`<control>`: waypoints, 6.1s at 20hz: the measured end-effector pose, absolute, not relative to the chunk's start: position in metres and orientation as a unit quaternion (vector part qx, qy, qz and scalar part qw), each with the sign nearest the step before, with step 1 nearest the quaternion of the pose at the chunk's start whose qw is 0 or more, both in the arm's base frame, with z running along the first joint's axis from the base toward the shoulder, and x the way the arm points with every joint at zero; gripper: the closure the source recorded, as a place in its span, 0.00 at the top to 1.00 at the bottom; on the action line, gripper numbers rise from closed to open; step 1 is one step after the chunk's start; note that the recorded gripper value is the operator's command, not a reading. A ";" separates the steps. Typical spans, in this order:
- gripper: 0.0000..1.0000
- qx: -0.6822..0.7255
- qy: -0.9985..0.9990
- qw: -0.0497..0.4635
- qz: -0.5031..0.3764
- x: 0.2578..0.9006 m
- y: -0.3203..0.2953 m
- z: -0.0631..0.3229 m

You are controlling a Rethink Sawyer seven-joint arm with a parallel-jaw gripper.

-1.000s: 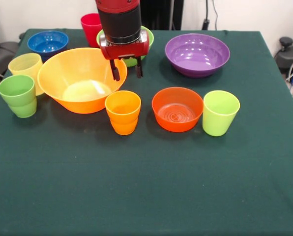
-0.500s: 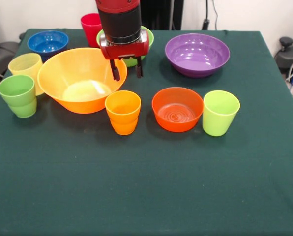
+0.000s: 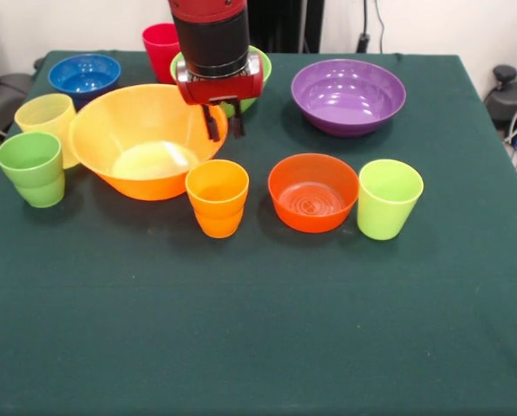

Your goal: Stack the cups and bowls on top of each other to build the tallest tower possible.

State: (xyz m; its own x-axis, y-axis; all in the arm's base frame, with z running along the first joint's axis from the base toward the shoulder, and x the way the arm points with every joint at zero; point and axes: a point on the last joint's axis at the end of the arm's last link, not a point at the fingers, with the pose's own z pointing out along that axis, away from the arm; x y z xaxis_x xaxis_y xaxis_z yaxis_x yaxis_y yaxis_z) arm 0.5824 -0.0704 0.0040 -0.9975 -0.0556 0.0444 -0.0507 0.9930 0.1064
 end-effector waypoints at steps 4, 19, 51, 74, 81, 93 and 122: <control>0.00 0.029 -0.998 0.021 -0.050 0.583 -0.071 0.007; 0.00 0.035 -0.998 0.020 -0.045 0.582 -0.072 0.009; 0.00 0.032 -0.999 0.029 -0.014 0.590 -0.070 0.122; 0.00 0.031 -0.998 0.042 -0.042 0.606 0.002 0.189; 0.00 0.053 -0.997 0.041 -0.048 0.630 0.042 0.201; 0.00 0.031 -0.996 0.027 -0.079 0.697 0.105 0.217; 0.00 -0.050 -0.983 0.043 -0.171 0.801 0.166 0.141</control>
